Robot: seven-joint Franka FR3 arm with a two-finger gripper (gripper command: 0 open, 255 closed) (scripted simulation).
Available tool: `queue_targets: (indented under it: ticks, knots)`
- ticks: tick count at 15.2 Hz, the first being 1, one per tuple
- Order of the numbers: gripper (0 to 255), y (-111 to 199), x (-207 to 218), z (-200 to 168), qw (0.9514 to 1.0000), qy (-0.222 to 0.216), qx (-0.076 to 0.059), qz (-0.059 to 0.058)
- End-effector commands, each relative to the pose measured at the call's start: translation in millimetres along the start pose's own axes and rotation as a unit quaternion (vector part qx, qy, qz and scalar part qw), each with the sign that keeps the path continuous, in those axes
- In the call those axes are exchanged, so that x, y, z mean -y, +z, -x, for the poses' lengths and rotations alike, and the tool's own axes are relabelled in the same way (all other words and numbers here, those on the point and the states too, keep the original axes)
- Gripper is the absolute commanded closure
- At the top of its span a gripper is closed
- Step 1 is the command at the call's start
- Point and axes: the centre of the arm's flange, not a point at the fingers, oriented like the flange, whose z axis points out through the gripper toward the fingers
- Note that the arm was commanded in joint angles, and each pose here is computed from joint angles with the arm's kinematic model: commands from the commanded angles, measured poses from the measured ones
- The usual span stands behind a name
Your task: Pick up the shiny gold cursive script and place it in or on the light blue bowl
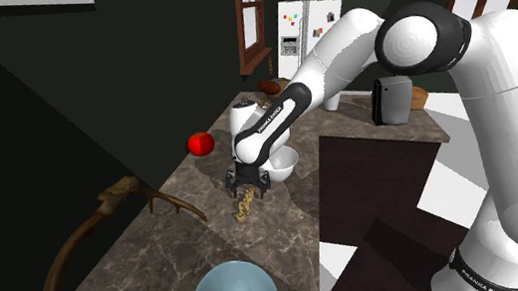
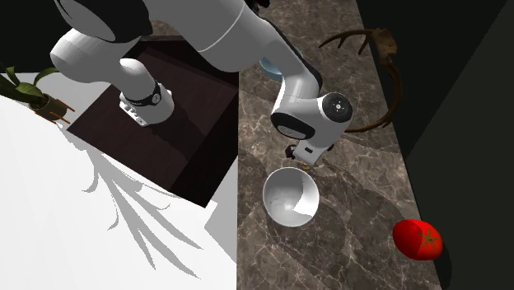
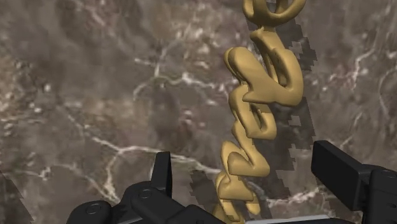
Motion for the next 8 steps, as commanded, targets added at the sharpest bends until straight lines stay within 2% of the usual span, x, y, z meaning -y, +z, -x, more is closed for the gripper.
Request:
queue_targets:
  ticks: [1, 3, 4, 8]
  knots:
    - [0, 0.1, 0.0, 0.0, 1.0, 0.0, 0.0, 0.0]
    - [0, 0.1, 0.0, 0.0, 1.0, 0.0, 0.0, 0.0]
    - [255, 0.1, 0.0, 0.0, 1.0, 0.0, 0.0, 0.0]
    - [255, 0.1, 0.0, 0.0, 1.0, 0.0, 0.0, 0.0]
